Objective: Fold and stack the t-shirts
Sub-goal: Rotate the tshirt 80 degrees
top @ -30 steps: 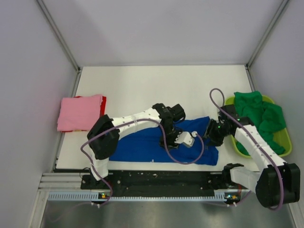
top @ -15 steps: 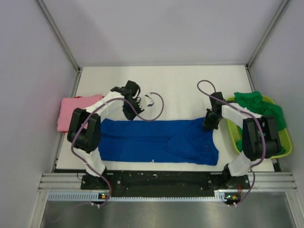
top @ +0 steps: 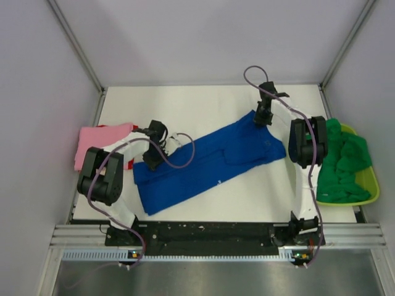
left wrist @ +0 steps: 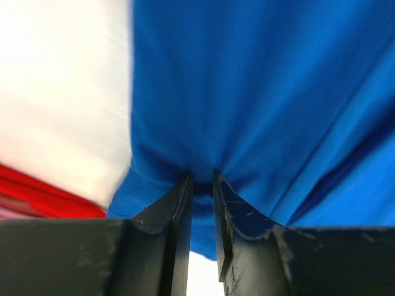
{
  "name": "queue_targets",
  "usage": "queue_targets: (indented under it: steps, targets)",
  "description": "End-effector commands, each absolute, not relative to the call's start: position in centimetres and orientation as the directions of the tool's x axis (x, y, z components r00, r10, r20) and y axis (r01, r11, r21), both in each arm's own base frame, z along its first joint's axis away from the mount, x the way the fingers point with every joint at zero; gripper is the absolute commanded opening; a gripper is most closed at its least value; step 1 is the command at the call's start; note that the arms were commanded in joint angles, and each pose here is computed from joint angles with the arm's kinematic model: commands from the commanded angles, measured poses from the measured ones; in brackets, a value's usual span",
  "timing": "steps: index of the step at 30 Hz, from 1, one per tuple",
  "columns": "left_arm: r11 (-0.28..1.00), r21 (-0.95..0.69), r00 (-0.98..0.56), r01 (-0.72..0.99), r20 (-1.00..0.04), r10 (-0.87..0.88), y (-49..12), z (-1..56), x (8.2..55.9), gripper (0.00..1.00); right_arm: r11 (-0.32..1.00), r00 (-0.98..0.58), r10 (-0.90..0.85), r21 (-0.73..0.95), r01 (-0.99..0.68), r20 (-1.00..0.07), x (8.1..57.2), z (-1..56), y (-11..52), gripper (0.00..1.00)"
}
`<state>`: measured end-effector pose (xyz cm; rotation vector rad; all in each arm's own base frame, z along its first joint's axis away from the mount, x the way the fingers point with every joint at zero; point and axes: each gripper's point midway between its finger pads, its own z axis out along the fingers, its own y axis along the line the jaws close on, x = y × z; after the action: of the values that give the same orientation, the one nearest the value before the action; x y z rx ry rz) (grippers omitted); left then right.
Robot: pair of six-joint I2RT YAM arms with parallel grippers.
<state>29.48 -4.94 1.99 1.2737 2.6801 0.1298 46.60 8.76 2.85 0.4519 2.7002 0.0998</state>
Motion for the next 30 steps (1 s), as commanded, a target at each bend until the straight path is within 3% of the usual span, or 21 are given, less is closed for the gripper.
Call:
queue_targets:
  steps: [1,4,9,16,20,25,30]
  targets:
    - [0.634,-0.136,-0.648,0.761,-0.143,0.748,-7.5,3.8,23.0,0.26,0.959,-0.819,0.260,0.035,0.282,-0.511,52.7,5.1,6.7,0.00]
    - [0.616,-0.178,-0.641,0.768,-0.192,0.743,-8.2,6.1,21.6,0.28,0.977,-0.787,0.204,0.067,0.203,-0.583,54.1,9.5,7.4,0.00]
    - [0.656,-0.025,-0.640,0.754,-0.249,0.727,-7.0,8.9,24.6,0.31,0.992,-0.775,0.125,0.069,0.104,-0.619,50.7,14.2,8.3,0.00]
    - [0.717,0.167,-0.703,0.677,-0.142,0.697,-3.7,4.9,29.9,0.28,0.980,-0.881,0.199,0.088,0.179,-0.429,40.9,7.8,7.7,0.00]
    - [0.717,0.212,-0.722,0.664,-0.072,0.689,-2.0,2.7,30.1,0.27,0.980,-0.918,0.199,0.061,0.189,-0.344,37.9,4.3,7.3,0.00]
    - [0.704,0.159,-0.713,0.692,-0.002,0.701,-1.5,0.5,26.8,0.28,0.982,-0.939,0.179,-0.003,0.188,-0.294,39.2,0.9,6.8,0.00]
    - [0.681,-0.008,-0.680,0.733,0.020,0.732,-2.6,-0.3,20.5,0.29,0.983,-0.934,0.168,-0.013,0.181,-0.315,46.8,0.5,6.9,0.00]
